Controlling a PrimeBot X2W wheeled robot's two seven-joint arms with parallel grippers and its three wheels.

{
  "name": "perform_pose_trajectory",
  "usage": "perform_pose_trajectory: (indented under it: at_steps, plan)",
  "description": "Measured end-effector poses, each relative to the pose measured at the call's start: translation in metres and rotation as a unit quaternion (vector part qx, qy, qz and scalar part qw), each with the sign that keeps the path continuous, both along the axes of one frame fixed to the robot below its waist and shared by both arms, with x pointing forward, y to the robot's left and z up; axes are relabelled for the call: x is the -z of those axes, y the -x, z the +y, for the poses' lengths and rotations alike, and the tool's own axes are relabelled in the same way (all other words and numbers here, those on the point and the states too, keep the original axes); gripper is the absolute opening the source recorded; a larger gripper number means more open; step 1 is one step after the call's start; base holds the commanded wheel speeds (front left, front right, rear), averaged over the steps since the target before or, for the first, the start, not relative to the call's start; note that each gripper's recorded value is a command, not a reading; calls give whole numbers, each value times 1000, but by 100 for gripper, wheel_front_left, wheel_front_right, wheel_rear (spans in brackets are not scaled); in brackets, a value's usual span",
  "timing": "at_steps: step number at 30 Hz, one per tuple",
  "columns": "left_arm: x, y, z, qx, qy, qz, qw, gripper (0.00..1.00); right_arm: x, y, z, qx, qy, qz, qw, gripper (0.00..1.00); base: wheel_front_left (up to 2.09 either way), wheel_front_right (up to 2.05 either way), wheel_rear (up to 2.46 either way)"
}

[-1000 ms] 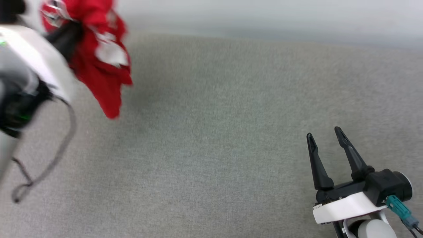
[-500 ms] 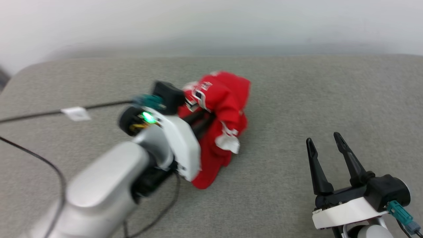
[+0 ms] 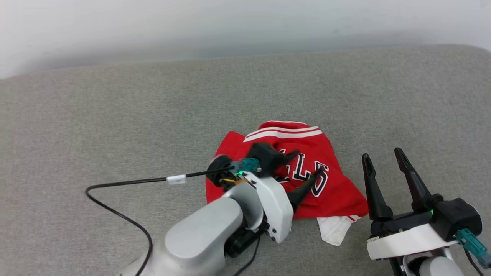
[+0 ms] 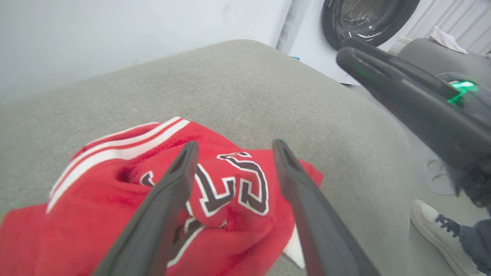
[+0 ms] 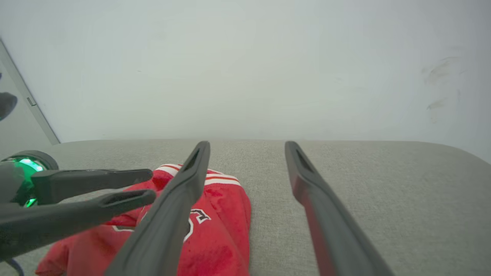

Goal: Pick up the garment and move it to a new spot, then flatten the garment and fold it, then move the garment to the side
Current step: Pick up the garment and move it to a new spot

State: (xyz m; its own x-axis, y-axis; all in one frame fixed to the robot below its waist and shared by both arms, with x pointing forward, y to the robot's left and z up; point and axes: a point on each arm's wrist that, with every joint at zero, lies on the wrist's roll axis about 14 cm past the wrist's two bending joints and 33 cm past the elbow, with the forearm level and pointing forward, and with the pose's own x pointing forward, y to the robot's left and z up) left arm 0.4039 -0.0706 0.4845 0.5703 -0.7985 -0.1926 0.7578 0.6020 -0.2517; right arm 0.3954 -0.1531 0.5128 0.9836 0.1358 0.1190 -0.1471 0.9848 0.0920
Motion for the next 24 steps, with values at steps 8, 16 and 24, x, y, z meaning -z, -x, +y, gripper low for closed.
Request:
perform_pose_trajectory:
  at_steps: [8,16,24]
  plan:
    - [-62,-48,94,-164,30,-131,977,100,-14,3,11,-16,-1,-20,1000,100,0,0,0]
    - [-83,-37,187,-290,9,-186,939,100,-27,5,23,-34,0,-41,999,100,0,0,0]
    - [-71,19,224,-356,24,-187,915,100,-39,9,30,-44,-3,-58,997,100,0,0,0]
